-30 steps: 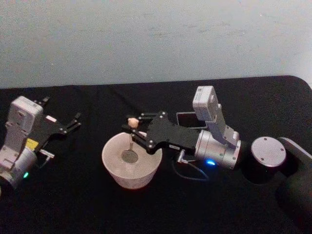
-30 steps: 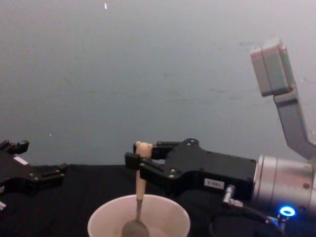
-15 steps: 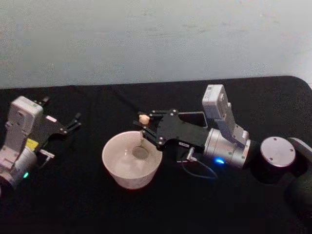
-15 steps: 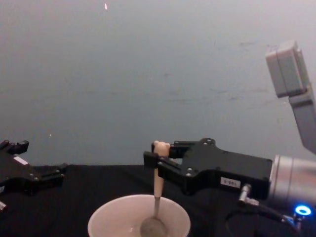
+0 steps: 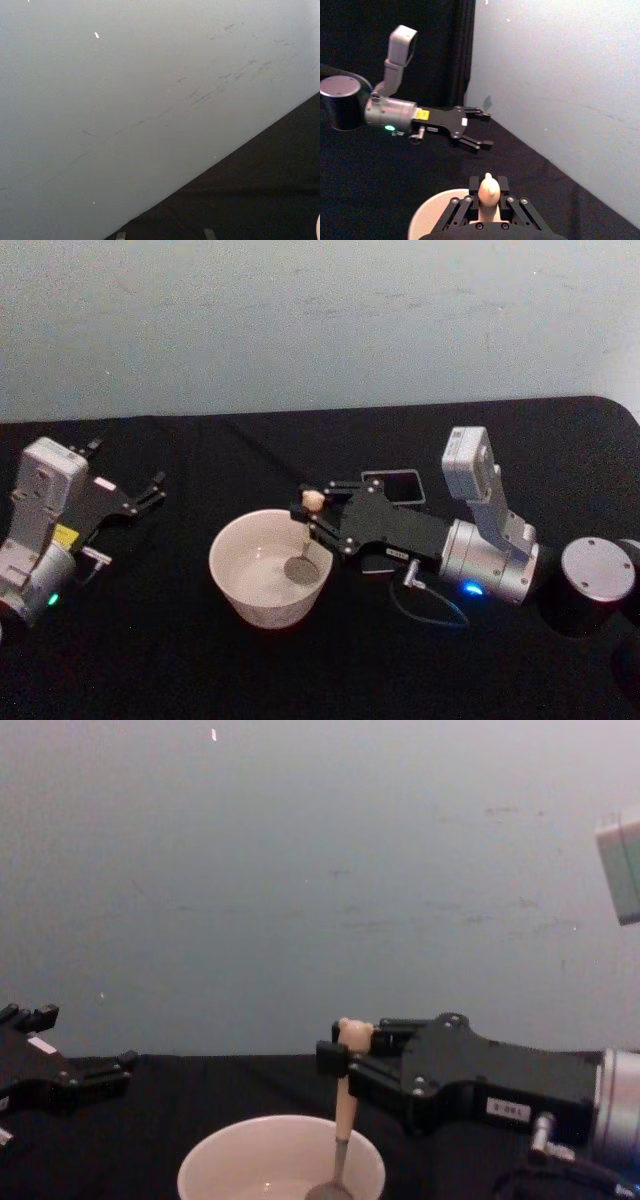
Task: Pick up the stirring spoon with one hand, stir inside the cup, then place it back in its original position.
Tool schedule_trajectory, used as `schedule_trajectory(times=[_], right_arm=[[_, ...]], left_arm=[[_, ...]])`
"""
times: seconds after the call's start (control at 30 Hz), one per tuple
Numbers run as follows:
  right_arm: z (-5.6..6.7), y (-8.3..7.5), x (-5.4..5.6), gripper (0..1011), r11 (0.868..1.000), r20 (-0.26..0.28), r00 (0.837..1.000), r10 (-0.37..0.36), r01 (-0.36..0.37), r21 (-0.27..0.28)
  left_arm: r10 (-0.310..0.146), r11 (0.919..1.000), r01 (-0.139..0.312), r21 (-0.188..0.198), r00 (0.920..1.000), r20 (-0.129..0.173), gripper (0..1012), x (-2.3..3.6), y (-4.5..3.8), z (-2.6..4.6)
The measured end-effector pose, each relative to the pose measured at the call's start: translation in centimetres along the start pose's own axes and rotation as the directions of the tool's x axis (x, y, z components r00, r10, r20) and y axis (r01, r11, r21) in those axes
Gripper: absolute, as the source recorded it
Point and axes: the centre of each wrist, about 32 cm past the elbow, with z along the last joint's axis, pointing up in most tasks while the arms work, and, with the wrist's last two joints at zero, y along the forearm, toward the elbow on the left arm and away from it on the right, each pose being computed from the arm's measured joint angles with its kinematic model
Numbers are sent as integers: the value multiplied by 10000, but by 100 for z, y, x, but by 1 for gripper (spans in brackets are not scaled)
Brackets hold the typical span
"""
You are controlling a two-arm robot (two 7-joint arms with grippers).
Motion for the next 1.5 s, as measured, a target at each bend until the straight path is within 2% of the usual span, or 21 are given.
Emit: schedule_trajectory(times=[0.23, 0.43, 0.57, 0.83, 1.07, 1.3, 1.5], right_arm=[[-2, -21, -136, 212, 9989, -291, 9985, 463, -463, 25], [12, 37, -210, 212, 9957, -396, 9950, 915, -908, 186], [21, 98, -222, 212, 9937, -387, 9932, 1096, -1086, 276], [13, 296, -163, 212, 9933, -277, 9934, 1113, -1103, 352], [-8, 420, -44, 212, 9978, -44, 9982, 605, -603, 278], [-14, 401, 35, 212, 9996, 61, 9998, 204, -205, 188], [-19, 340, 60, 212, 9999, 80, 10000, 47, -47, 98]], left_arm=[[0, 10000, 0, 0, 10000, 0, 1002, 0, 0, 0], [0, 10000, 0, 1, 10000, 0, 1001, 0, 0, 0], [0, 10000, 0, 0, 10000, 0, 1002, 0, 0, 0], [0, 10000, 0, 0, 10000, 1, 1001, 0, 0, 0], [0, 10000, 0, 0, 10000, 0, 1002, 0, 0, 0], [0, 10000, 0, 0, 10000, 0, 1001, 0, 0, 0], [0, 10000, 0, 1, 10000, 0, 1002, 0, 0, 0]])
